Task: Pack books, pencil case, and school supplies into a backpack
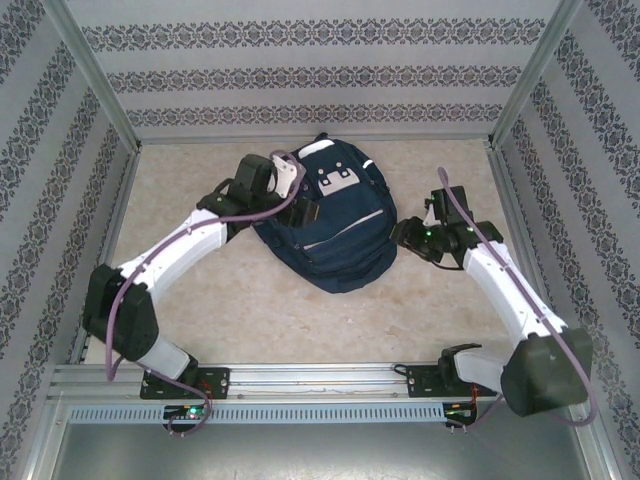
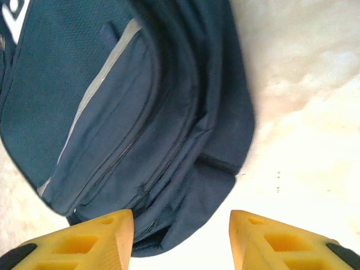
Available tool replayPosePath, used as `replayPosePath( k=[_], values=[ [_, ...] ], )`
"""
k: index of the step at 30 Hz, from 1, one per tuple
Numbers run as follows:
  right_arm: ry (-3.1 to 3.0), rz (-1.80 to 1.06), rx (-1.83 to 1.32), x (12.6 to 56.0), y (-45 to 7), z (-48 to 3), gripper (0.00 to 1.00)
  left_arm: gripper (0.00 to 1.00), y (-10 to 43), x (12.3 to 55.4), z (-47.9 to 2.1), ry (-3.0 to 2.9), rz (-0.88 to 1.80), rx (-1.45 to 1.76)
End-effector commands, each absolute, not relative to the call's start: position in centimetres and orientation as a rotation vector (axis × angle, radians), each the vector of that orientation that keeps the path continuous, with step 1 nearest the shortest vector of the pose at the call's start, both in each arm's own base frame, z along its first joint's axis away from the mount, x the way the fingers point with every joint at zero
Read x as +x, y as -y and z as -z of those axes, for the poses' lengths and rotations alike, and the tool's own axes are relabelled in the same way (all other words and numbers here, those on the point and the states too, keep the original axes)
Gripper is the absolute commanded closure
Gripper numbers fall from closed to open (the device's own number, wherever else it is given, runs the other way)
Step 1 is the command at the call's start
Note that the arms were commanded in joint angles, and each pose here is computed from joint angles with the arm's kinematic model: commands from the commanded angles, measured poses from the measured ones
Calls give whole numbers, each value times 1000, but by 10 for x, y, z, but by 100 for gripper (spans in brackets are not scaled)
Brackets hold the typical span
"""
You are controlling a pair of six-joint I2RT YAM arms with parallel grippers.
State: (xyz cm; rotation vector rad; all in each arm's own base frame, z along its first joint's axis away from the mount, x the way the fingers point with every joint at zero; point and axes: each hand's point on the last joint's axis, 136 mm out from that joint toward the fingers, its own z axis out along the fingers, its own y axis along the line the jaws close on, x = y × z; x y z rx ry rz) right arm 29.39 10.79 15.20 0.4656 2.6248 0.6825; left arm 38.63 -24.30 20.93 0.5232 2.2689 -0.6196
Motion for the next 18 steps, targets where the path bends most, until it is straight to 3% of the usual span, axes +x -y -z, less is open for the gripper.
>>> replayPosePath(
  k=[1, 8, 13, 18],
  values=[
    [-2712, -740, 209, 288, -143, -154, 52, 25, 226, 387, -153, -2560, 602, 356],
    [-2751, -718, 205, 302, -160, -131, 50, 26, 226, 399, -106, -2703, 535, 264],
    [-2750, -828, 178, 314, -178, -113, 52, 41, 239, 402, -90, -2650, 549, 411],
    [-2726, -868, 49, 336, -187, -109, 60, 60, 248, 396, -87, -2590, 674, 308]
  ],
)
